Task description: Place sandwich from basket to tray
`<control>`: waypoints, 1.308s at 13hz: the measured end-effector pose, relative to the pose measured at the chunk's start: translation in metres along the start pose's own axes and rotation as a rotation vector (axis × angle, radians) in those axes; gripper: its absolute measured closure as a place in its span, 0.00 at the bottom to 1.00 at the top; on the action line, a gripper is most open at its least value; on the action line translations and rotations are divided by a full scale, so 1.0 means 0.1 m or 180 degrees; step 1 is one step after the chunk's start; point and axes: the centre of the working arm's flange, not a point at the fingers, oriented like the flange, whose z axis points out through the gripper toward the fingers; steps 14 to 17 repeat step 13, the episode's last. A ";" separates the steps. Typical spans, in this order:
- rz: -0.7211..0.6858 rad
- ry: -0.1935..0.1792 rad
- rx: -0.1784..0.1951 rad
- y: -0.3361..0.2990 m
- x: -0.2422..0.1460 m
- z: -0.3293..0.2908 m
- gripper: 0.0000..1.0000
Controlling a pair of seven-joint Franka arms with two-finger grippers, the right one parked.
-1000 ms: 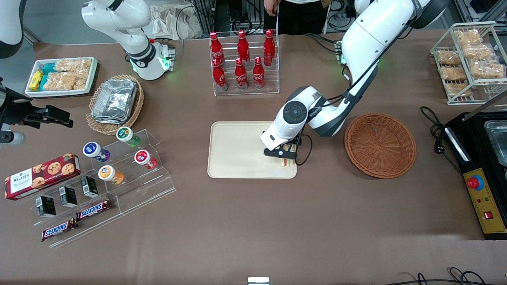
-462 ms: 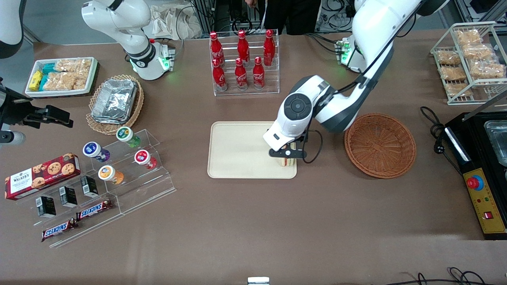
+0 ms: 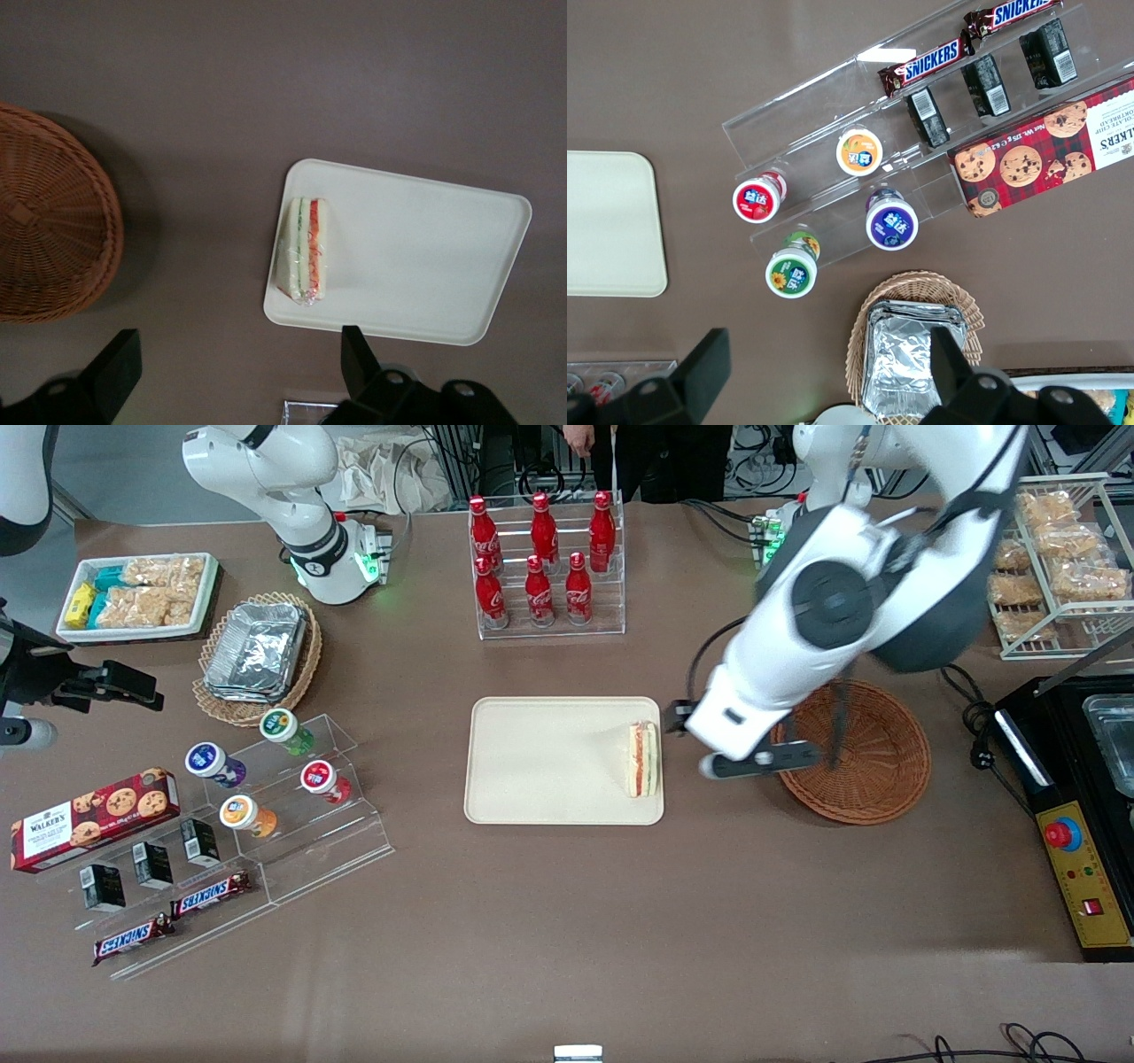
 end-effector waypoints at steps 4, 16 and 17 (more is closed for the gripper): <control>-0.0249 0.0352 0.0116 -0.88 -0.03 -0.83 0.00; 0.0717 0.0351 0.0266 -2.68 -0.14 -1.16 0.00; 0.0717 0.0351 0.0266 -2.68 -0.14 -1.16 0.00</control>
